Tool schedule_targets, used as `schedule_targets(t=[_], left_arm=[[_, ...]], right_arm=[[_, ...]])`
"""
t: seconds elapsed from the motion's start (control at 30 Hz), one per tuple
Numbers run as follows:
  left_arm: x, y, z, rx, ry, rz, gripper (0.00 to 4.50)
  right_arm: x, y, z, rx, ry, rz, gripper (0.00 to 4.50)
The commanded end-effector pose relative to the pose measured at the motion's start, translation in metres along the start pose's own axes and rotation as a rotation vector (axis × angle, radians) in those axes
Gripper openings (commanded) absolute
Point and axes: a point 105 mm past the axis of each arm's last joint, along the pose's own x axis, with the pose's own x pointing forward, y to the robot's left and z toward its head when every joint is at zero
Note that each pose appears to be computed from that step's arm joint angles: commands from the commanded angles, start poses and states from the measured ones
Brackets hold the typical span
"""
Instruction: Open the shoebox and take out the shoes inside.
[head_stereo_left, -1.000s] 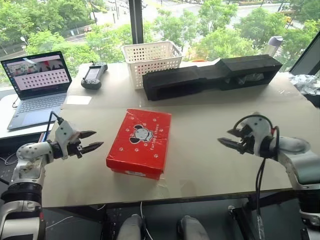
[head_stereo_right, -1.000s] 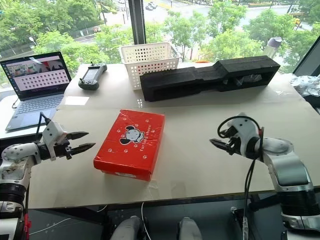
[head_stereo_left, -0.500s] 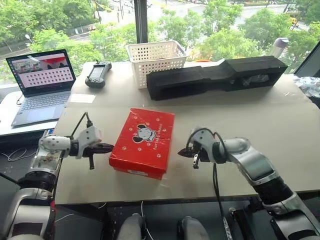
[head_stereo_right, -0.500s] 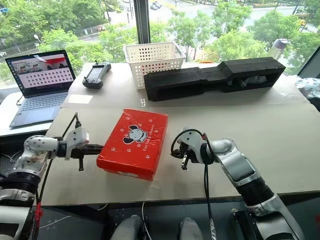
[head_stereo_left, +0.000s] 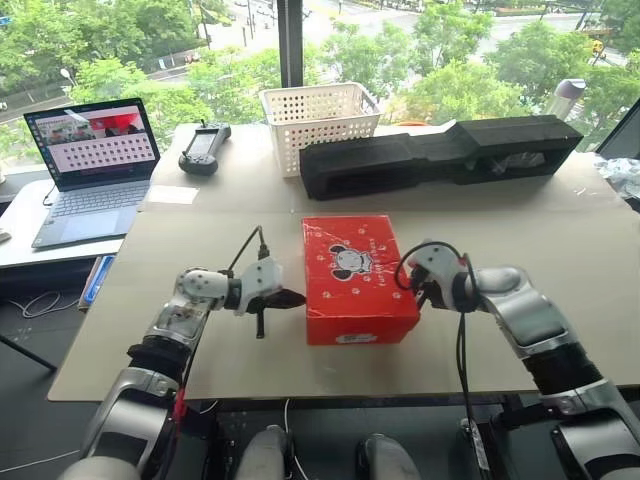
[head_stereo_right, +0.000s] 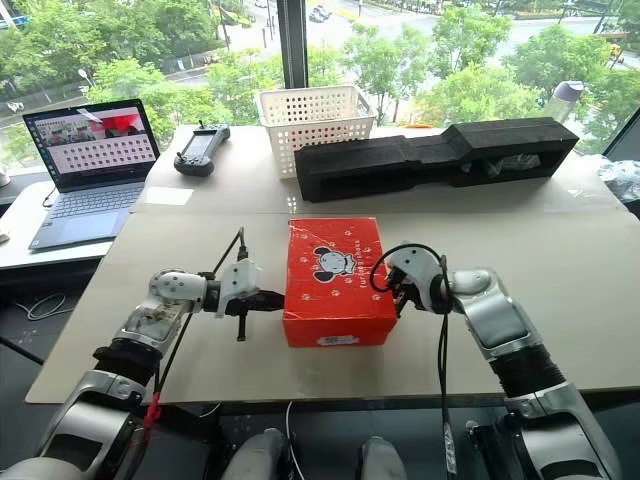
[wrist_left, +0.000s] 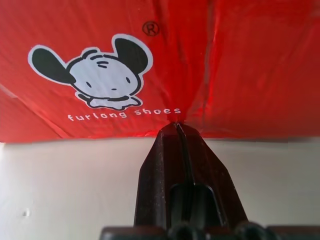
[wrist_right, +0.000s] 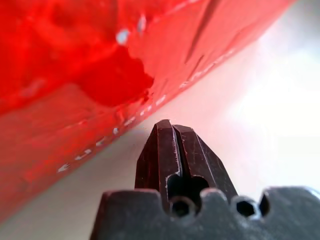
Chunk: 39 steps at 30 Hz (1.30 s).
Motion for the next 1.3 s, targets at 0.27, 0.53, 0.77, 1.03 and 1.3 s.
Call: schedule_targets(t=[0.27,0.53,0.77,1.03,1.3], left_arm=[[0.042,0.008,0.026,0.087,-0.067,-0.032,0.01],[0.003,0.017,0.016,0.041,-0.046,0.031,0.01],[-0.054,0.009,0.005,-0.011,0.007,0.12,0.01],[-0.115,-0.037,0.05,-0.206,-0.169,0.177,0.01],[-0.106,-0.089,0.05,-0.338,-0.191,0.214,0.01]], right_arm=[[-0.019,-0.005,-0.005,-0.005,-0.028,-0.016,0.03],[-0.014,-0.01,-0.012,0.055,-0.051,0.004,0.03],[-0.01,-0.021,-0.018,0.036,-0.025,-0.016,0.03],[-0.007,-0.029,-0.016,0.026,-0.044,-0.003,0.03],[-0.003,-0.027,-0.007,0.055,-0.097,0.06,0.03]])
